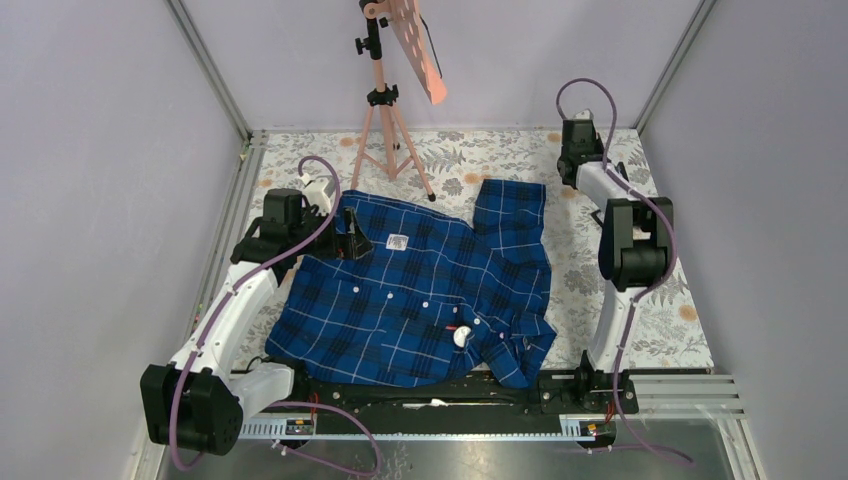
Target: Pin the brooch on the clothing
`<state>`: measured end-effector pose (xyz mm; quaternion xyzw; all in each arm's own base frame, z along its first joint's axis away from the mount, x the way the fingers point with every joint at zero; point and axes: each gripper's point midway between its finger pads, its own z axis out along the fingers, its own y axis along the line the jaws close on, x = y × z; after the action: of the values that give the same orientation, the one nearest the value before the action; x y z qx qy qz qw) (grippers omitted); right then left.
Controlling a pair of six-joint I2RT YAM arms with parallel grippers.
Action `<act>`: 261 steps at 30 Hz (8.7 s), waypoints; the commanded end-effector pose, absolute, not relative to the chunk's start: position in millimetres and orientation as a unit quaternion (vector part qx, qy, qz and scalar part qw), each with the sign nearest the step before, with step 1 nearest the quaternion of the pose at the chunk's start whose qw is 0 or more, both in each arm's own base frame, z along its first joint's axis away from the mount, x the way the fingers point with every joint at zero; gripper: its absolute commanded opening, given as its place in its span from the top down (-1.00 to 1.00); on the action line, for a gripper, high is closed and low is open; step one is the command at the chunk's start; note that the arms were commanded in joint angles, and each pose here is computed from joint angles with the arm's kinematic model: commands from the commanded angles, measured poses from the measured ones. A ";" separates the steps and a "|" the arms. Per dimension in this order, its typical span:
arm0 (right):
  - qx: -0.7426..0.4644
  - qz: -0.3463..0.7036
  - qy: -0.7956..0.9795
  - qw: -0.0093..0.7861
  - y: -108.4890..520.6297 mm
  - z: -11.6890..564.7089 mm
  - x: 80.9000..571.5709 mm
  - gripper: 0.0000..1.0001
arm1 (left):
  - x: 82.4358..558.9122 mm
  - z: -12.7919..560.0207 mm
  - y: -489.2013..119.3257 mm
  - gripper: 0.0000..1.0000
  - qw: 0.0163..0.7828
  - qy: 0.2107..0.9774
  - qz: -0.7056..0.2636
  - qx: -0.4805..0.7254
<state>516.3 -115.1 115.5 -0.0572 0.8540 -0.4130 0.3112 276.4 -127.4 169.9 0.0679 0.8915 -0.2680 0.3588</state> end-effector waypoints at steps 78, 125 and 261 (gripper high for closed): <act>-0.258 0.530 0.777 0.221 291.1 210.5 146.7 -0.25 | 120.1 226.0 -304.9 1.00 0.329 0.697 -0.591 0.237; -0.145 0.675 0.669 0.275 312.5 247.5 162.3 0.59 | 149.5 256.1 -286.2 1.00 0.420 0.659 -0.615 0.106; -0.007 0.173 0.943 0.283 194.5 85.4 217.4 -0.06 | 218.5 187.4 -306.1 1.00 0.420 0.753 -0.500 0.078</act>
<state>214.0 194.2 87.7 -0.0085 0.9410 0.1925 0.2781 200.2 -288.6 138.6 0.0622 0.8003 -0.4733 0.3629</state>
